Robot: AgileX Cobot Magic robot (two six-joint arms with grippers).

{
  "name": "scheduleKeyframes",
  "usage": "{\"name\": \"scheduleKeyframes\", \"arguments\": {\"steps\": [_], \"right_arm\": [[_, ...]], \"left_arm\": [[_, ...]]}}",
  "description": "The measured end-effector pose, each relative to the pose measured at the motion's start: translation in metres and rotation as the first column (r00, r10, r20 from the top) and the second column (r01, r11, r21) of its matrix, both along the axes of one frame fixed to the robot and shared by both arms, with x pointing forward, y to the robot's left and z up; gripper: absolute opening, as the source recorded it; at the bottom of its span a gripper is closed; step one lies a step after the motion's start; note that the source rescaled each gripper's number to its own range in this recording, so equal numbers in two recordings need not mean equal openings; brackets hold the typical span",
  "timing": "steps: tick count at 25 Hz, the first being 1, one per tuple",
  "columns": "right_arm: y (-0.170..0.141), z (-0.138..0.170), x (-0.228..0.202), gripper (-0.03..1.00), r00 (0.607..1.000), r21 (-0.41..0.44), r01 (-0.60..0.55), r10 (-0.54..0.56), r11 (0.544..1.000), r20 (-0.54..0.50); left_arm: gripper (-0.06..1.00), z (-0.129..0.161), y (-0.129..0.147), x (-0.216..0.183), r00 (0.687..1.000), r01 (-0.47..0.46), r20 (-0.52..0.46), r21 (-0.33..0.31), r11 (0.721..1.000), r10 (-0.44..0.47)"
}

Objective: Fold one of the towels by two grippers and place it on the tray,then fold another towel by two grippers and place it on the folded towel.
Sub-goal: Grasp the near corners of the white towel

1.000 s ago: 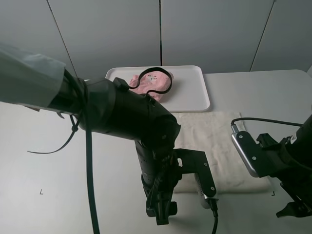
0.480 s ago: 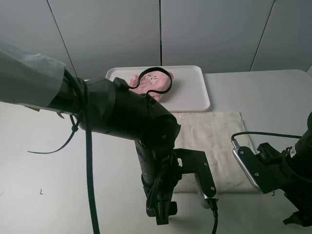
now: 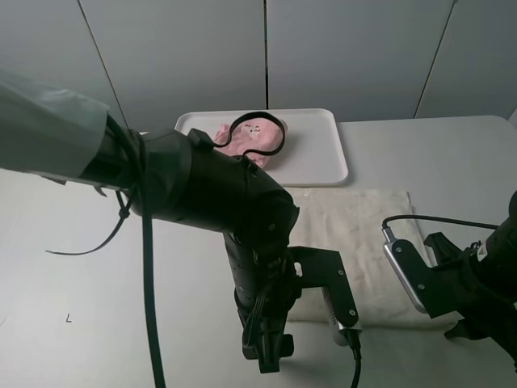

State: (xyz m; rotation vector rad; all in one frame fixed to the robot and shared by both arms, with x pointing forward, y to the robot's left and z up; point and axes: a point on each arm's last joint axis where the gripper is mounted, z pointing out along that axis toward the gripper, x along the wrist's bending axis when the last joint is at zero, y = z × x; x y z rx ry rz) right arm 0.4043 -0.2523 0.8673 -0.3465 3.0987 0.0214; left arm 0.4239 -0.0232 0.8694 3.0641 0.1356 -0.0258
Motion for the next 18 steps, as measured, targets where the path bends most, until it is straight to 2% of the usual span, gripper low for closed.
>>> {"name": "scheduleKeyframes", "arguments": {"steps": [11, 13, 18], "right_arm": [[0.0000, -0.0020, 0.0004, 0.37, 1.000, -0.003, 0.000, 0.000, 1.000, -0.008], [0.0002, -0.0020, 0.0010, 0.31, 1.000, -0.001, 0.012, -0.012, 1.000, -0.001], [0.0008, -0.0019, 0.0035, 0.03, 0.999, 0.007, 0.029, -0.030, 1.000, 0.026]], "left_arm": [[1.00, 0.0000, 0.0000, 0.0000, 1.000, -0.002, 0.000, 0.000, 1.000, 0.002], [0.99, 0.0000, 0.0000, 0.0000, 1.000, -0.002, 0.000, 0.000, 1.000, 0.002], [0.99, 0.0000, -0.0005, 0.0003, 1.000, -0.030, 0.001, -0.005, 1.000, 0.030]]}}
